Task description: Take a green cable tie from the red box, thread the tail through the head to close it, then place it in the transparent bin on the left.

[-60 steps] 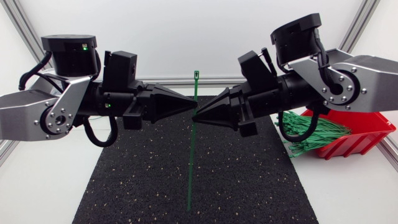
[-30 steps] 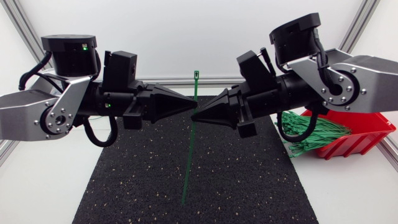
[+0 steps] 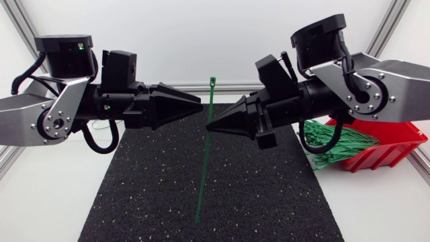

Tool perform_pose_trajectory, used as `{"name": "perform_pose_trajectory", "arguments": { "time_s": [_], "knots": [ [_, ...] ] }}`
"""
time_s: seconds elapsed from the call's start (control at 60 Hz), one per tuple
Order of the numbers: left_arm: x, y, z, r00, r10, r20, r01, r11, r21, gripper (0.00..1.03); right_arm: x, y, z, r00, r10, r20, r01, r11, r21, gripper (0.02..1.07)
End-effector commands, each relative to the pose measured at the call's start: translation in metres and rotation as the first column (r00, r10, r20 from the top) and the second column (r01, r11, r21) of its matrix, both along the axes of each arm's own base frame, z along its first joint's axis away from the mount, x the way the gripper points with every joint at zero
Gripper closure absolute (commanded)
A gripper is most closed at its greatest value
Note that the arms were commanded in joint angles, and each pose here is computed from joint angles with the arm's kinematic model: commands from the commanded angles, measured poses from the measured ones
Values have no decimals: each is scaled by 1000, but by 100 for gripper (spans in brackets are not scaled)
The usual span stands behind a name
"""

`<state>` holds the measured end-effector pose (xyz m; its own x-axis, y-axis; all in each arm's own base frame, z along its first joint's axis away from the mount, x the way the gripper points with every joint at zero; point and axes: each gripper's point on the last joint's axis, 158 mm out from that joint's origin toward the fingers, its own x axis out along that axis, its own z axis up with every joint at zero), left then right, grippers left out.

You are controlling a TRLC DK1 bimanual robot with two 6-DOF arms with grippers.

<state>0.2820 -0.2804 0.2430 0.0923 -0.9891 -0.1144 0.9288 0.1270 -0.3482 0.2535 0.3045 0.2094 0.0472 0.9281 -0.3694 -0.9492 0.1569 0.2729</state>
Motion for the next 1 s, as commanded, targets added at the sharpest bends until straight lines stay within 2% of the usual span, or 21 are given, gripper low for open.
{"name": "perform_pose_trajectory", "arguments": {
  "time_s": [0.0,0.25,0.667,0.983],
  "knots": [
    [5,3,24,1000,-2,28,3,1000,-30,33,-1,-1,-8,999,-11,-30,11,1000,-9,101],
    [5,2,46,998,-34,57,37,998,-53,33,-1,2,-10,999,-5,-40,5,1000,-11,101],
    [-17,-21,27,991,-135,17,136,990,-44,39,-2,2,-5,998,8,-64,-7,1000,10,102],
    [-16,-24,24,990,-139,21,139,989,-44,63,-1,0,-5,998,2,-64,-2,1000,13,102]
  ]
}}
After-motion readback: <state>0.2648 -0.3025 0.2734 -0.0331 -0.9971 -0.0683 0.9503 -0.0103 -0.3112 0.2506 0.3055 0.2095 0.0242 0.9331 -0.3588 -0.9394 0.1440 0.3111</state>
